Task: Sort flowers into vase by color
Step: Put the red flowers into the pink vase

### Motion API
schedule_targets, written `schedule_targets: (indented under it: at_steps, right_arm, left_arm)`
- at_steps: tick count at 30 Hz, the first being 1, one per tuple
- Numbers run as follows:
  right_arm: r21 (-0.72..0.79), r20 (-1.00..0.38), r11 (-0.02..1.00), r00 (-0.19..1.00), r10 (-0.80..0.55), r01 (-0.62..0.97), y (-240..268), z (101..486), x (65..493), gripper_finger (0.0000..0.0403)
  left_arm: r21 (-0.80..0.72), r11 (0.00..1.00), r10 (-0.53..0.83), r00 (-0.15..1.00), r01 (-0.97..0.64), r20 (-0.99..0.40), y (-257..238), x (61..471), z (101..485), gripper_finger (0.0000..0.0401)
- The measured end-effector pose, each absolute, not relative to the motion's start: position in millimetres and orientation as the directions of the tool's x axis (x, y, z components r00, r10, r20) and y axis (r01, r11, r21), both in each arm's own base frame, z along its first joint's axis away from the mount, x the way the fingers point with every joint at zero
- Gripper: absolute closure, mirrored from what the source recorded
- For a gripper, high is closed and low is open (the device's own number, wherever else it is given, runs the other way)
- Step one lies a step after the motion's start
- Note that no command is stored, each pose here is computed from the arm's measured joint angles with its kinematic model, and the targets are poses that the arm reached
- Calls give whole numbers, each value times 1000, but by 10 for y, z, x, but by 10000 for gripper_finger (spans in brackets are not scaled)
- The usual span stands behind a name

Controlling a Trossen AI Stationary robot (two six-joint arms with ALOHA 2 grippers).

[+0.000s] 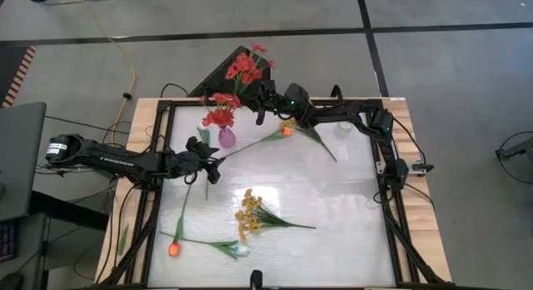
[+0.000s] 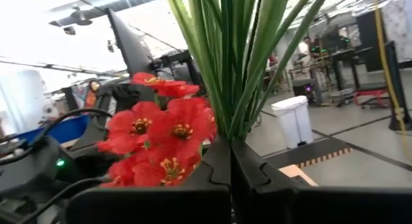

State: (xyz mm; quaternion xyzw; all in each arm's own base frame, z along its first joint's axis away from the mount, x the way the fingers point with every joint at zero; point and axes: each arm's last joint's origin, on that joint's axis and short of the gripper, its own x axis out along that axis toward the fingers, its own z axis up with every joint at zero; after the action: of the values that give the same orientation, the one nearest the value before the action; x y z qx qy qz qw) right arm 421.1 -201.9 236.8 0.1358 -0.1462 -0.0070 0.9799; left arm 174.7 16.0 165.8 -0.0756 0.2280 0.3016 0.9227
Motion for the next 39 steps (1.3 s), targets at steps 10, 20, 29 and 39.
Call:
schedule_targets:
  at_steps: [10, 20, 29, 39]
  right_arm:
    - [236, 297, 967, 955, 19, -93, -1996, 2387, 4205, 386]
    - [128, 294, 989, 955, 37, -77, -1933, 2384, 4235, 384]
    - [69, 268, 994, 961, 63, -85, -1803, 2357, 4301, 384]
    - [9, 208, 998, 976, 62, -65, -1796, 2294, 4323, 383]
  left_arm:
    - [148, 642, 741, 560, -752, -369, 330, 1711, 1706, 198]
    - [50, 688, 678, 618, -724, -398, 628, 1695, 1741, 198]
    - [40, 687, 684, 626, -726, -375, 775, 1663, 1776, 198]
    - [5, 718, 650, 667, -696, -364, 795, 1671, 1795, 198]
